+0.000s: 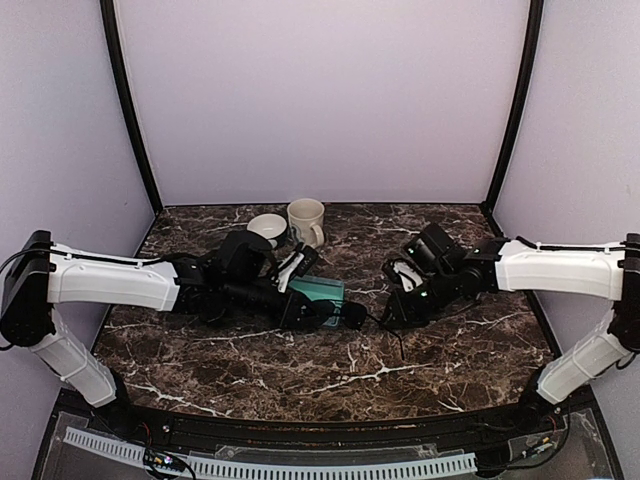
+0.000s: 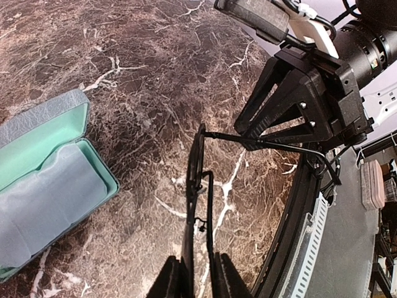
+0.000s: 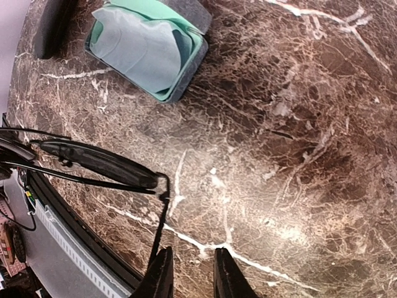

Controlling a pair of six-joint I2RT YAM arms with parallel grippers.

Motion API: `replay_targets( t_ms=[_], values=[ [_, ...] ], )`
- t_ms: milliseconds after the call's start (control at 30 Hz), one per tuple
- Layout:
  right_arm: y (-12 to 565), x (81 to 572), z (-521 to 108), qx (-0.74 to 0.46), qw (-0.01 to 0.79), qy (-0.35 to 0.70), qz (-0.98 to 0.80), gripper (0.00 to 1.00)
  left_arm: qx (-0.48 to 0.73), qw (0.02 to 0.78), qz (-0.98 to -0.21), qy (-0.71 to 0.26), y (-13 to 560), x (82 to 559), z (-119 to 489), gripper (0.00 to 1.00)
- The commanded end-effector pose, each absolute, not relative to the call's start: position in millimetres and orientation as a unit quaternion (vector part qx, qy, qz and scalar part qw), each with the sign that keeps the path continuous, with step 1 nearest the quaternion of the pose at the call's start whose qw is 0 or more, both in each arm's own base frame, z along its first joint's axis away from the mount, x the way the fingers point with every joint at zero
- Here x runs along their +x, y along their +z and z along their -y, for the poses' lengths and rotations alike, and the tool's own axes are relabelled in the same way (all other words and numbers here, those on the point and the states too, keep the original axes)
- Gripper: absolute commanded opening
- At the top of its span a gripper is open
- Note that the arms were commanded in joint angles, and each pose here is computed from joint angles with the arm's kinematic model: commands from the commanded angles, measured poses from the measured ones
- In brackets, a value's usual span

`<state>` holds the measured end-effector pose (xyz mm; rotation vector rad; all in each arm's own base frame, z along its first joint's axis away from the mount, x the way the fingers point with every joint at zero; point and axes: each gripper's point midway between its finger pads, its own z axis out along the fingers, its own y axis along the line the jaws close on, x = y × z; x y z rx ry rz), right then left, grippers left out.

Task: Organize the sunglasses
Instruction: Fold the right temple of the sunglasses with the sunglasses.

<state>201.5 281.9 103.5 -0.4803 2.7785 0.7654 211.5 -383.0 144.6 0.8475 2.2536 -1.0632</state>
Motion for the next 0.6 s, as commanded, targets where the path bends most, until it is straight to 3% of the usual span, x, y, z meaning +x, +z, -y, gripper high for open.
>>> replay_targets(
  t_ms=[0,567],
  values=[
    [118,208,-303,-0.173,0.125,0.287,-0.934,0.24,0.308,0.260,-0.825,-0.396,145,214,384,0.17],
    [118,218,-336,-0.195,0.125,0.303,-0.924,0.22,0.313,0.252,-0.819,-0.410,146,210,388,0.17]
  ],
)
